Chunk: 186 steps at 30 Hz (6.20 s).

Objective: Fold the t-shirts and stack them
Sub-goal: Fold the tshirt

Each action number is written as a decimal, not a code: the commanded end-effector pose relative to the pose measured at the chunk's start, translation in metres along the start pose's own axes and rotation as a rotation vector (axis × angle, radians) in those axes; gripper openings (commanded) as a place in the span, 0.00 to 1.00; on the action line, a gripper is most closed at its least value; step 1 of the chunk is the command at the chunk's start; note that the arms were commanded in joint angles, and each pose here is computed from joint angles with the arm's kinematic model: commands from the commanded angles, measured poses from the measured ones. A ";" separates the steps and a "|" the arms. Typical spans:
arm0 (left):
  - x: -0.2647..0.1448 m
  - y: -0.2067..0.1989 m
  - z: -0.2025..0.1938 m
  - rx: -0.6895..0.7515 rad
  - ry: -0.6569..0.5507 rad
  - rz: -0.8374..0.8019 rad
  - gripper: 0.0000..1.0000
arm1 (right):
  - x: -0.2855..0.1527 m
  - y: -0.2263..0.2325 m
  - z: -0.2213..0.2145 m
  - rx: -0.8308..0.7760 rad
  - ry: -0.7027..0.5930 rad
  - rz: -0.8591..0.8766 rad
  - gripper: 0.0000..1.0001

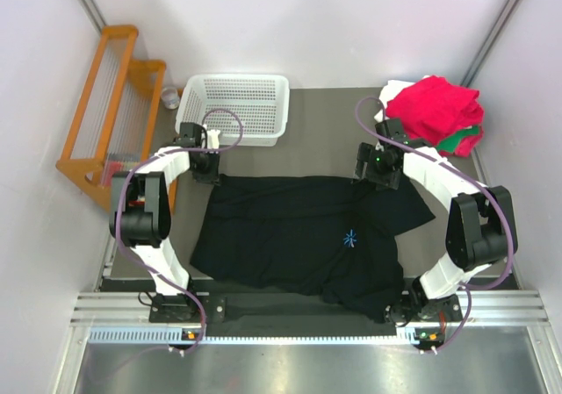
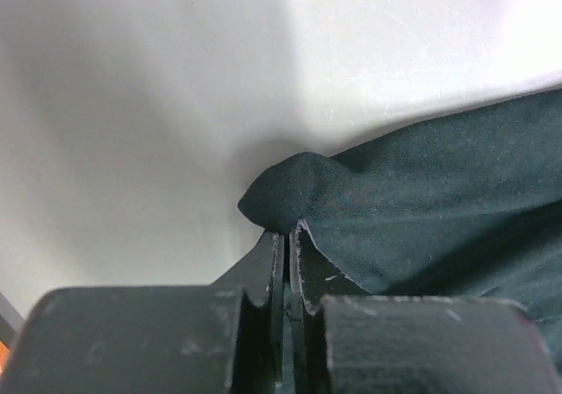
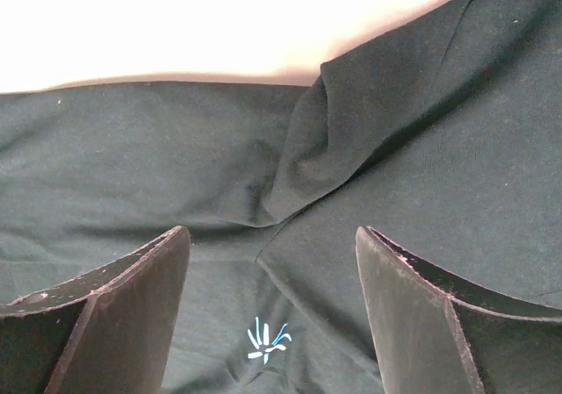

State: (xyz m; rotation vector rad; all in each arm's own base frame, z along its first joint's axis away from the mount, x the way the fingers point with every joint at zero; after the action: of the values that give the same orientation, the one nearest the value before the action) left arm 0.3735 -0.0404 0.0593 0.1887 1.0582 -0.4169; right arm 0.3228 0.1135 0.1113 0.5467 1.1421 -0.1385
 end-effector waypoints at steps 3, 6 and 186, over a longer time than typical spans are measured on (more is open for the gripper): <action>-0.001 0.009 0.010 0.005 -0.060 0.046 0.00 | -0.016 0.009 0.016 -0.005 -0.072 0.046 0.76; 0.000 0.017 0.009 -0.008 -0.052 0.070 0.00 | -0.017 0.008 0.016 -0.010 -0.075 0.043 0.76; -0.058 -0.048 0.008 0.309 -0.021 0.085 0.99 | -0.041 0.023 -0.026 -0.104 -0.198 -0.090 0.72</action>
State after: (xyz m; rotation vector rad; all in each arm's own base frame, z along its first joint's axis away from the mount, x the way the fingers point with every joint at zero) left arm 0.3256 -0.0680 0.0928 0.5231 1.0247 -0.5056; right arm 0.3048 0.1715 0.1624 0.3643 0.9857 -0.0568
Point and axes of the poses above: each gripper's point midway between its finger pads, its own x axis out along the fingers, its own y axis along the line the jaws close on, z = x × y, the point moved 3 cm from there along -x, back along the fingers, and after that the axes turned 15 degrees about x, right-handed, at the moved point
